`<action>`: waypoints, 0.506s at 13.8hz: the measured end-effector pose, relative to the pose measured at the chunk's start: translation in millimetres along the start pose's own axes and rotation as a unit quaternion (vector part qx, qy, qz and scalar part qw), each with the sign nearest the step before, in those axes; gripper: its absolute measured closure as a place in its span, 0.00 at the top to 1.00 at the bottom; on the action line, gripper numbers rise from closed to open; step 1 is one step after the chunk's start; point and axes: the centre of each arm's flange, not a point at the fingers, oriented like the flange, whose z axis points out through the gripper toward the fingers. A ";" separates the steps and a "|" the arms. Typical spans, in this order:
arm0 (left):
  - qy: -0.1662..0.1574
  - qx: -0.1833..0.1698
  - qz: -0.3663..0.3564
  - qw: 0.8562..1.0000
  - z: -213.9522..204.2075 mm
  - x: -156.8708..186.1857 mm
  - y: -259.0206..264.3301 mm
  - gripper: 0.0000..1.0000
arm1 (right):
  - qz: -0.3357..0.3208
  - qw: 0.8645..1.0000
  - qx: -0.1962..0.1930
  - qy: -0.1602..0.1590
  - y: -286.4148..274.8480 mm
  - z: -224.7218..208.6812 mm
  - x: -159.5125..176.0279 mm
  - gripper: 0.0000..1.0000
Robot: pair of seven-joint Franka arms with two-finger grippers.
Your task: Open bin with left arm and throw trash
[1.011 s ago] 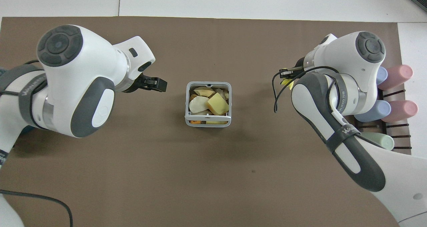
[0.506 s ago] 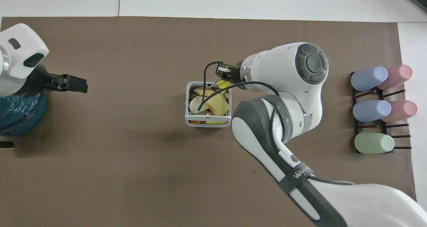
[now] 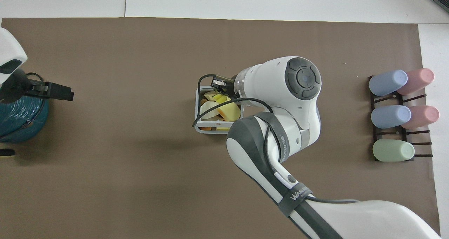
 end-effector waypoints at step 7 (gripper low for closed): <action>-0.018 0.044 0.054 0.997 -0.1 4.3 54.9 1.00 | -0.049 0.997 -0.036 0.052 5.4 -12.6 12.8 1.00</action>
